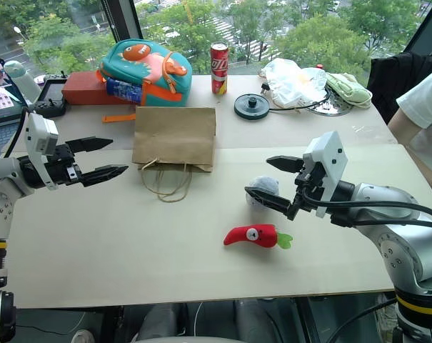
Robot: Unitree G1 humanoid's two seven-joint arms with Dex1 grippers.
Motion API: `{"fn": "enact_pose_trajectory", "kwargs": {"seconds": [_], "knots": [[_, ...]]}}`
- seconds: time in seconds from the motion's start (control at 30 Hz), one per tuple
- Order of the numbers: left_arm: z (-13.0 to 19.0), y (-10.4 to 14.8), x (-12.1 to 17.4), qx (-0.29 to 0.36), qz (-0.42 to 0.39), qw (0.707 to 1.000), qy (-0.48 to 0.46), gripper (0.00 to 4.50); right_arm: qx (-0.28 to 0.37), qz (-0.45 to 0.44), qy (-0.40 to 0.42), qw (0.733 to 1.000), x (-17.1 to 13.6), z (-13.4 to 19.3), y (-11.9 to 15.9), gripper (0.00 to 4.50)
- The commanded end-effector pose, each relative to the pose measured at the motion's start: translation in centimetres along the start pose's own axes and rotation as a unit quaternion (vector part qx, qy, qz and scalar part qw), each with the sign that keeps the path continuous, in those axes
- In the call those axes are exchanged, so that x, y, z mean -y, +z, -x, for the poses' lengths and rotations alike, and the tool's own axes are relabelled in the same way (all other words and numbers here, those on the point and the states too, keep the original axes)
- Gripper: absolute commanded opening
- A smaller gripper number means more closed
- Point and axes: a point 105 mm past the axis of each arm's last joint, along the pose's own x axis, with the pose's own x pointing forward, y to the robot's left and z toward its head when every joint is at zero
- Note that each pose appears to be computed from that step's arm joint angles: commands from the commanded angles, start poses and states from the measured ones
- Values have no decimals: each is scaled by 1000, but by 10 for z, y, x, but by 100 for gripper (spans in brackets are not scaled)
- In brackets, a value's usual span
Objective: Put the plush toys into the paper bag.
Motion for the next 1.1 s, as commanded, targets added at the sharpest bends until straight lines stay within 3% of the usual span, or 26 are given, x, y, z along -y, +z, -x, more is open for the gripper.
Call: {"fn": "enact_pose_trajectory", "kwargs": {"seconds": [0.03,0.13,0.3,0.43,0.53,0.67,0.83,1.1], "knots": [[5,12,-1,11,-15,1000,3,450,18,19,-1,1000,-2,1,10,442],[3,3,-5,-6,-31,999,-3,450,19,17,0,1000,-4,0,10,442],[-7,-27,-19,-82,-141,987,-8,450,20,17,-1,1000,-6,0,11,442],[-25,-39,-30,-124,-272,954,-23,450,22,17,-3,1000,-9,-1,13,442],[-33,-41,-34,-129,-316,939,-30,450,22,15,-7,1000,-11,0,13,442],[-56,-42,-34,-133,-422,896,-29,450,23,11,-14,1000,-14,0,12,442],[-85,-43,-23,-96,-449,888,-29,450,24,6,-26,999,-16,1,12,442],[-98,-44,-16,-84,-468,879,-36,450,27,4,-37,999,-17,0,12,442]]}}
